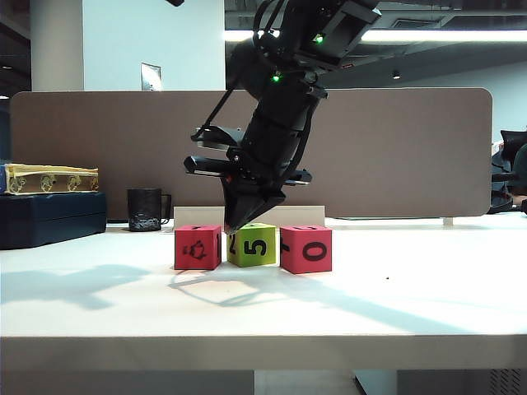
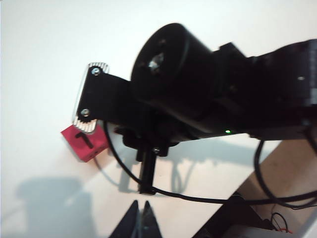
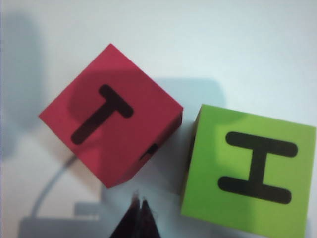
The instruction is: Select the appropriate blocks from the scattered letter blocks on the table and arrange them in a row to spell out "THU".
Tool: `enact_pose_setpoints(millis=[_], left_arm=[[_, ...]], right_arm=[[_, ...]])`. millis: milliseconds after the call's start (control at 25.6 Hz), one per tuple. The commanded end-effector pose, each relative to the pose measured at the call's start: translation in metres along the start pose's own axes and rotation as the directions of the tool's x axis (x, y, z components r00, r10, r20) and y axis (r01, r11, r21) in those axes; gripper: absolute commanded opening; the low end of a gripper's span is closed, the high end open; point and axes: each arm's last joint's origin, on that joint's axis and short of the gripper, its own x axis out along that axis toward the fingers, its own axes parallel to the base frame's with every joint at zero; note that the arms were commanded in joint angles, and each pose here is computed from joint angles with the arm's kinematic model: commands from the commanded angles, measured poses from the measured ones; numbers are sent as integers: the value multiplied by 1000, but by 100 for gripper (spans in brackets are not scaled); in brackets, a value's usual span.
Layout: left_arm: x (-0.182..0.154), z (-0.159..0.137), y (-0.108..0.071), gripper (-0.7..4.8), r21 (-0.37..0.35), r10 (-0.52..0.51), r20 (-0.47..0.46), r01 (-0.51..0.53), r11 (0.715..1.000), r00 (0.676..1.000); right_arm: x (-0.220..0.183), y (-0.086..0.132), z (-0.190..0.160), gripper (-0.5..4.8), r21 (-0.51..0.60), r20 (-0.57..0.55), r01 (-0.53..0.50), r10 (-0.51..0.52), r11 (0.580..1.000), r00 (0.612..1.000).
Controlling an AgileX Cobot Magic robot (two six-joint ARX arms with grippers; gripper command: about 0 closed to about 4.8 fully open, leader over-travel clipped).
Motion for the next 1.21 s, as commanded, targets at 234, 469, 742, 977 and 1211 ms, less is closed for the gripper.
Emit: enact_pose_setpoints(millis=[234,469,742,977,1211], left_arm=[[-3,0,-1,-6,5,10,5,-10,1000,1000],[-3,0,-1,-6,4,9,0,-9,1000,1000],[-3,0,-1,-6,4,9,0,-9,1000,1000],[-3,0,-1,-6,4,9,-1,-9,1000,1000],[-3,0,-1,-6,4,8,0,-8,1000,1000]], right_arm=[[-4,-6,10,-5,-2,88,36,-35,999,995],[-4,-11,7,-5,9,60,38,-39,999,997],[-4,-4,7,-5,-4,58,4,-4,1000,998],[-4,-5,6,-5,0,51,9,-9,1000,999],[0,-5,5,-5,-2,44,7,-7,1000,999]])
